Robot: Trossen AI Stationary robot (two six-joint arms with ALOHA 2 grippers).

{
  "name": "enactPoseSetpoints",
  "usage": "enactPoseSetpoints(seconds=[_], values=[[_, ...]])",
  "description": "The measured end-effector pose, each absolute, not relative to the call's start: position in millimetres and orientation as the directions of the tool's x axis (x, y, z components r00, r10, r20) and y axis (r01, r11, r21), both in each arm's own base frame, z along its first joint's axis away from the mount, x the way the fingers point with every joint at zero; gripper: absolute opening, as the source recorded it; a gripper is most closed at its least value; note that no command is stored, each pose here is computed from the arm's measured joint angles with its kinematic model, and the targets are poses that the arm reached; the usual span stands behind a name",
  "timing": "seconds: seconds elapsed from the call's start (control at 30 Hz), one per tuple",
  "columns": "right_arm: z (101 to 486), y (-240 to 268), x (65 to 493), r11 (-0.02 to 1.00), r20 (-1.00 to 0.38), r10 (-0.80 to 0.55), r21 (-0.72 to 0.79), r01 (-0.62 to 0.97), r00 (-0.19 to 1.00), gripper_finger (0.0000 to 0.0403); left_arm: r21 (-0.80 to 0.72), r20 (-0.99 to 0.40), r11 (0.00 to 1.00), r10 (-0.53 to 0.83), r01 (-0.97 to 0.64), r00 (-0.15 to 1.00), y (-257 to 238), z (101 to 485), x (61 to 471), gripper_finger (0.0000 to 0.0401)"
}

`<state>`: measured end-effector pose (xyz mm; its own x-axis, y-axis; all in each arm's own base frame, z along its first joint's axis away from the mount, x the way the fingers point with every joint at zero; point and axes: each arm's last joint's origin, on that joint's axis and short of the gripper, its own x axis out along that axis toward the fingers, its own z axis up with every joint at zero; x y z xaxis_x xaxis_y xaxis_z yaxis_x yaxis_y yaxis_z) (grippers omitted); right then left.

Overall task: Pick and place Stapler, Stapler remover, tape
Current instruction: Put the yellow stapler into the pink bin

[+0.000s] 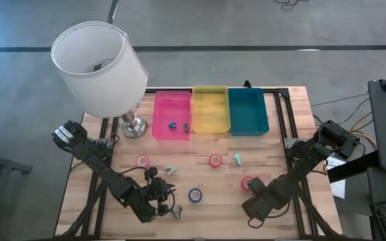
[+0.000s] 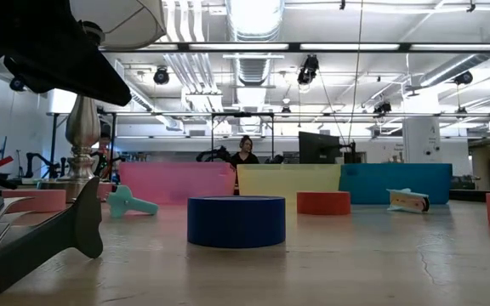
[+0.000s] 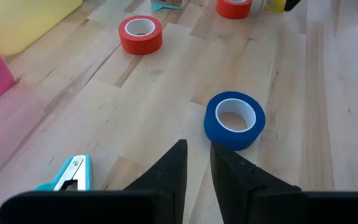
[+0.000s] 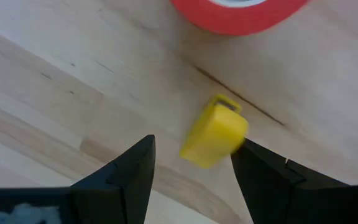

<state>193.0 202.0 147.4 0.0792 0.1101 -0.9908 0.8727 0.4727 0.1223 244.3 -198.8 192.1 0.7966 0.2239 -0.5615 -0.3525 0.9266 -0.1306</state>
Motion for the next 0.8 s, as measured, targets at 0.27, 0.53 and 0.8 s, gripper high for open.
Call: enactPoseSetpoints(seconds=[0.27,0.53,0.8], values=[[132.3,190.2,189.2,0.455,-0.991,0.111,0.117,0.883,0.074,0.0203,-0.13,-0.561,0.926,0.226,-0.355,0.796,-198.0,192.2,245.1,0.0073],[133.1,191.8,191.5,0.515,-0.989,0.122,0.137,0.846,0.086,0.0173,-0.124,-0.561,0.926,0.232,-0.358,0.795,-196.5,192.2,246.2,0.0073],[135.9,191.5,195.4,0.598,-0.989,0.124,0.14,0.789,0.081,0.008,-0.109,-0.561,0.931,0.233,-0.35,0.794,-196.4,192.1,246.2,0.0073]])
